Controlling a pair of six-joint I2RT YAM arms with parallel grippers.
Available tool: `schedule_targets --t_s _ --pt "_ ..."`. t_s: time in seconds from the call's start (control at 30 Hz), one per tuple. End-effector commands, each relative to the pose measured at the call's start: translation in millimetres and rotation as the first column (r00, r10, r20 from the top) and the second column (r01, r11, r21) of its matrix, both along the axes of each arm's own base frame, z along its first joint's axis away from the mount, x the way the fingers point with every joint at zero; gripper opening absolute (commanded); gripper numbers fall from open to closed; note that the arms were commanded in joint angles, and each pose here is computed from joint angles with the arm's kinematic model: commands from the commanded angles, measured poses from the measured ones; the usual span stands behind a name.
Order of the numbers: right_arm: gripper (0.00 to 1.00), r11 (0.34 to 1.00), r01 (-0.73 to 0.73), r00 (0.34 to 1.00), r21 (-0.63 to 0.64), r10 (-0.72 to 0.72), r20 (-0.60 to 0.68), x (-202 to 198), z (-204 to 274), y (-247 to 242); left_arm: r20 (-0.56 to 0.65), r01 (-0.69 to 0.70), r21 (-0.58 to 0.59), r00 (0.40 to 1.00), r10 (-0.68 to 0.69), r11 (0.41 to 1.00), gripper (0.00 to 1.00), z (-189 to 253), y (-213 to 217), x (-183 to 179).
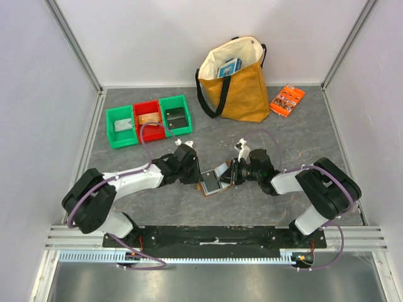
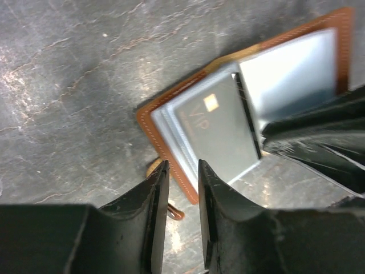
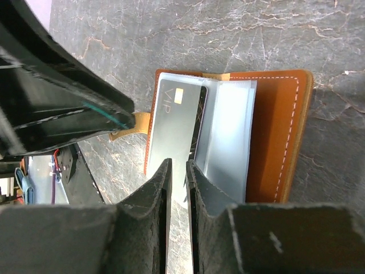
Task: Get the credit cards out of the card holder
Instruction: Remove the credit card from the card holder.
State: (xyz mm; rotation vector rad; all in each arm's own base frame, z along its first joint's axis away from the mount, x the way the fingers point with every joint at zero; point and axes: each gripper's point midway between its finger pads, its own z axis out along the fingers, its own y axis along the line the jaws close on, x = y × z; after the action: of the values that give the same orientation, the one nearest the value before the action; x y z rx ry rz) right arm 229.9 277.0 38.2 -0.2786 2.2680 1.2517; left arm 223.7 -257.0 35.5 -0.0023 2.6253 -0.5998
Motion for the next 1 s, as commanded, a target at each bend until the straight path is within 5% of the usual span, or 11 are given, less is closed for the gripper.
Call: schedule_targets --t_s 0.0,0.73,0.97 --pt "0.22 1.0 0.003 1.0 0.03 -0.003 0.018 3 4 4 0.06 0.047 -0.092 0.997 -0.042 0.995 0.35 32 -15 1" --pt "0.27 0.998 0.053 0.998 -0.013 -0.053 0.017 8 -5 -3 -0.058 0.032 0.033 0.998 -0.03 0.999 0.2 -25 -4 -6" --pt "0.28 0.995 0.075 0.994 -0.067 -0.07 0.078 15 3 -11 -0.051 0.023 0.029 0.998 -0.021 0.999 0.23 -22 -4 -6"
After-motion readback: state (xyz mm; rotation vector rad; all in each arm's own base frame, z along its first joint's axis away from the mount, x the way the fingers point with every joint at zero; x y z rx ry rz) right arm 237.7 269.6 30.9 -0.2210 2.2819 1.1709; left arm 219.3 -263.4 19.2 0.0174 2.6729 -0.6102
